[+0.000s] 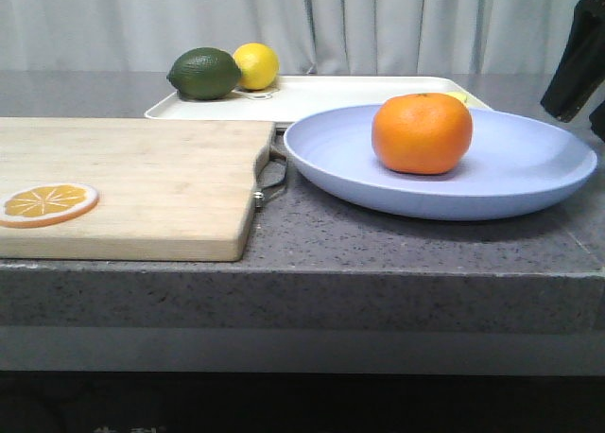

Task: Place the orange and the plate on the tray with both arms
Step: 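Move the right gripper to the plate rim and grip it, then lift the plate with the right gripper and carry it onto the tray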

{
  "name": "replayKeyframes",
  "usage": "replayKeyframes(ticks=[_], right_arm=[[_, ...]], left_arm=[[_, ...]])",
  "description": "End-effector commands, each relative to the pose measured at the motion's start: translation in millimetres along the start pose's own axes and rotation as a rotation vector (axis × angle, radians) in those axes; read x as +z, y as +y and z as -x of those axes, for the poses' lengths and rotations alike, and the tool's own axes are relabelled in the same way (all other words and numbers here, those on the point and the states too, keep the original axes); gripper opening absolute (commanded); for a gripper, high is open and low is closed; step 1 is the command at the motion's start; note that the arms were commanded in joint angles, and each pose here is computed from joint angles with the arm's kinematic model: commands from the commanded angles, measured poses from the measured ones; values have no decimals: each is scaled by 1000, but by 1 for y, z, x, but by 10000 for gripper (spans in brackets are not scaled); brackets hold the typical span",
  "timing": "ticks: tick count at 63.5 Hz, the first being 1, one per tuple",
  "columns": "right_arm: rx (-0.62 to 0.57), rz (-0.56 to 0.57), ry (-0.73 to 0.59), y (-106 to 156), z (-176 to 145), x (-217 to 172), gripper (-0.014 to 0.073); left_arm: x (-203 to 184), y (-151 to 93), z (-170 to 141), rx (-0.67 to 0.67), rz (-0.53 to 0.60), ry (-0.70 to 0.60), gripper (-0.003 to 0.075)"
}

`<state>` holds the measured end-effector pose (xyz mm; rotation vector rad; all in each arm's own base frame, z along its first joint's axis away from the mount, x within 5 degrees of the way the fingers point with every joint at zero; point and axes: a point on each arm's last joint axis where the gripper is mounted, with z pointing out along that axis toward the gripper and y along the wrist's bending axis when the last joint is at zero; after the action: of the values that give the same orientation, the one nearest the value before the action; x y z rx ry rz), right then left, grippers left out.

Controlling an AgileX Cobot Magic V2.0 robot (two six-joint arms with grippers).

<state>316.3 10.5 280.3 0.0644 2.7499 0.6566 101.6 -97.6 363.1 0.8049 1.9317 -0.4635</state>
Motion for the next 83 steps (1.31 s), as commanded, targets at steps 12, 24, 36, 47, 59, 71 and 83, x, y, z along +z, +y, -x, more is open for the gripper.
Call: replayKeyframes(ticks=[12, 24, 36, 47, 59, 71, 83], right_arm=[[-7, 29, -59, 3, 11, -3, 391], [5, 59, -38, 0, 14, 7, 329], [9, 71, -31, -1, 15, 11, 188], [12, 72, -22, -2, 15, 13, 63], [13, 72, -21, -2, 15, 14, -59], [13, 67, -36, -2, 16, 13, -68], [14, 83, -5, -1, 13, 13, -68]], left_arm=[[-6, 1, 14, -12, 5, -106, 654], [-6, 1, 14, -12, 5, -106, 654], [-6, 1, 14, -12, 5, -106, 654], [-6, 1, 14, -12, 5, -106, 654], [-6, 1, 14, -12, 5, -106, 654], [-6, 1, 14, -12, 5, -106, 654], [-6, 1, 14, -12, 5, -106, 654]])
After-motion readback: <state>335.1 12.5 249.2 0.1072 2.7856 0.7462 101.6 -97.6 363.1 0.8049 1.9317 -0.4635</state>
